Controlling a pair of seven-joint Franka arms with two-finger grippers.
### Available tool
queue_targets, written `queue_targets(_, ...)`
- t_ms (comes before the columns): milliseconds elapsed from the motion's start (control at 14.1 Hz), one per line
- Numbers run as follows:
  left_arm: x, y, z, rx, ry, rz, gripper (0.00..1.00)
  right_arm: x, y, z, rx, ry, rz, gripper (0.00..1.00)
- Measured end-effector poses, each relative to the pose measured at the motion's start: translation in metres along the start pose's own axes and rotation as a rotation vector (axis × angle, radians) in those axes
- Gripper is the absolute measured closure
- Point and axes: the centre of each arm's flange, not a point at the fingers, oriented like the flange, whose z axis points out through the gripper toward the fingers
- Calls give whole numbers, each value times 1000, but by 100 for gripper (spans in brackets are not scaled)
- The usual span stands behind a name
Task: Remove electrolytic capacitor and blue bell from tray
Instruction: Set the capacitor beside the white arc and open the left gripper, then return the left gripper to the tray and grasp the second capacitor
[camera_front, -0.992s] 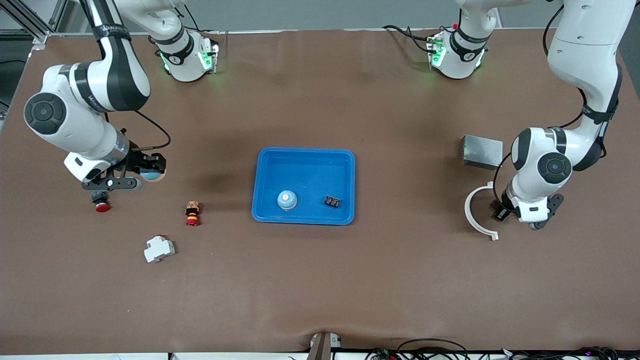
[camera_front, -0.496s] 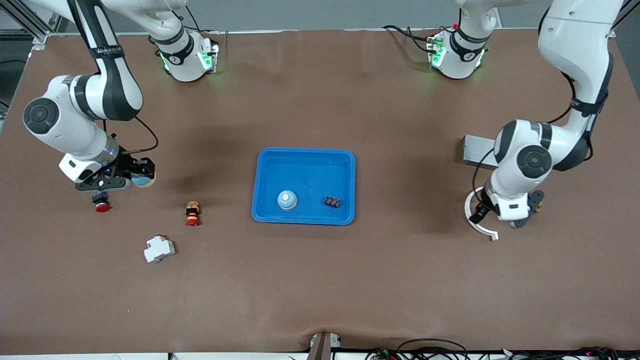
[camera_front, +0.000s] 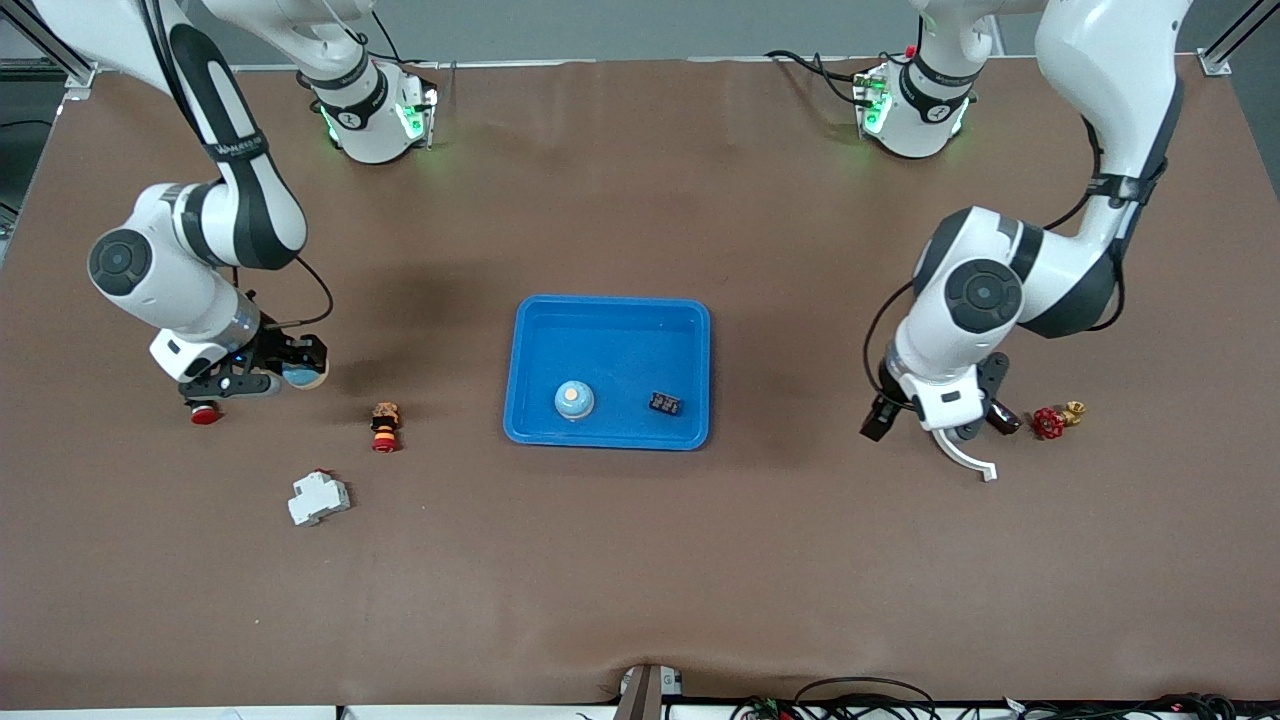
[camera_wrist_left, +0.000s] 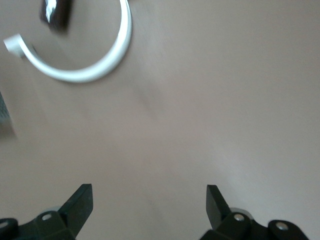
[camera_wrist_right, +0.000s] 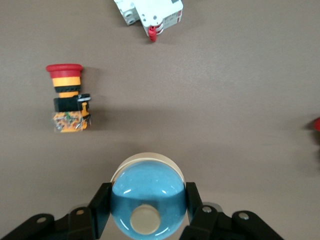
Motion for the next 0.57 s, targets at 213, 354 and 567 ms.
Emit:
queue_targets(213, -59, 20, 11, -1, -25, 13, 0, 3, 0, 25, -1, -8, 6, 36)
queue_targets(354, -105, 31, 20, -1, -27, 56, 0, 8, 1, 33, -1, -14, 7, 36)
queue_targets(567, -156, 52, 32, -24, -4, 51, 0, 18, 1, 42, -2, -19, 7, 36)
